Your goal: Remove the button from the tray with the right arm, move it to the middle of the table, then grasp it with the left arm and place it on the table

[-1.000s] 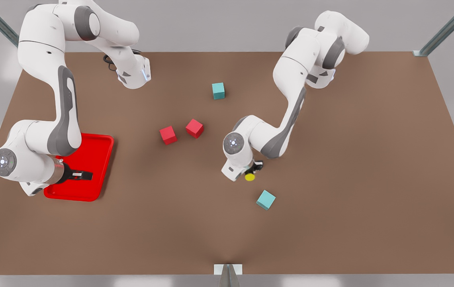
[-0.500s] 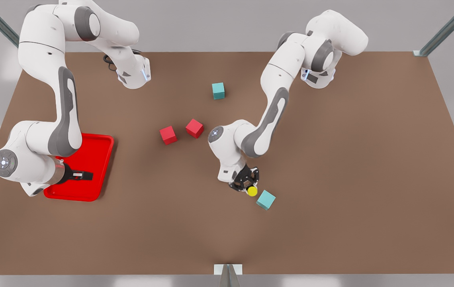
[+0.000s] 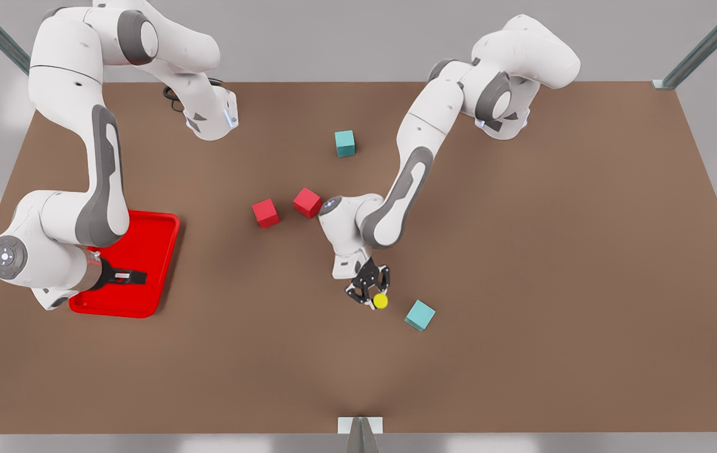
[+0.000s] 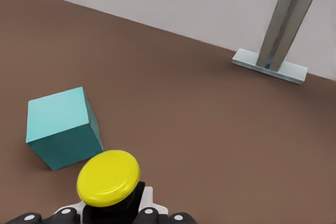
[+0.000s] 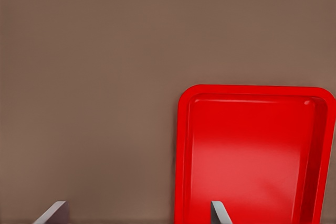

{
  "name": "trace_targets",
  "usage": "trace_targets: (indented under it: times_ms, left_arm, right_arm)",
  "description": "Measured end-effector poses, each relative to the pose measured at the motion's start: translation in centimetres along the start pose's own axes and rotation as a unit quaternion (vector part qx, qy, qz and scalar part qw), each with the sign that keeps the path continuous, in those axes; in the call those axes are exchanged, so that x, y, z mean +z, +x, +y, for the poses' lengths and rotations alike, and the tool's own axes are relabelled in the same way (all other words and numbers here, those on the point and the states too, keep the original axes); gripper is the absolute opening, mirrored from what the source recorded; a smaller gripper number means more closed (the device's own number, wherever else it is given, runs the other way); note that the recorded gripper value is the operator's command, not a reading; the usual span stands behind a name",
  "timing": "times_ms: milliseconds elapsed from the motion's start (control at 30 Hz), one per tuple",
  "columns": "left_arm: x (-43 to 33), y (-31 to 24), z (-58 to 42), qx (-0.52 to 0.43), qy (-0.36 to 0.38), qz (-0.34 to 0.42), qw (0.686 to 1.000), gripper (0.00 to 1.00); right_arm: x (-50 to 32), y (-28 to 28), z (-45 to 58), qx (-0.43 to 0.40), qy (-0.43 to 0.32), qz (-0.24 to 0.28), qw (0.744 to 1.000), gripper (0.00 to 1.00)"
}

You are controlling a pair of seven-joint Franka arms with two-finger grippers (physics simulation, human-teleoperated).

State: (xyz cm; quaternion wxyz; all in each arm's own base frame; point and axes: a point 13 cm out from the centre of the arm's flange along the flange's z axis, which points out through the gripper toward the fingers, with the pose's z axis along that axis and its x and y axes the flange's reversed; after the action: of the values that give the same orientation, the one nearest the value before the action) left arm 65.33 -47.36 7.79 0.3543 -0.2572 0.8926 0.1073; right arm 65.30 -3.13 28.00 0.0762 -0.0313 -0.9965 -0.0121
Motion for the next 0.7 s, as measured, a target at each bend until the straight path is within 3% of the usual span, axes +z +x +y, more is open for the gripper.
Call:
trace_targets:
  times_ms: [700]
  left_arm:
    - [1.3,2.0,-0.3,-0.038,0.024,-0.061,0.997,0.47]
  right_arm:
    - [-0.7,0.5,0.2,-0.003,0.002,0.001,1.000,1.00]
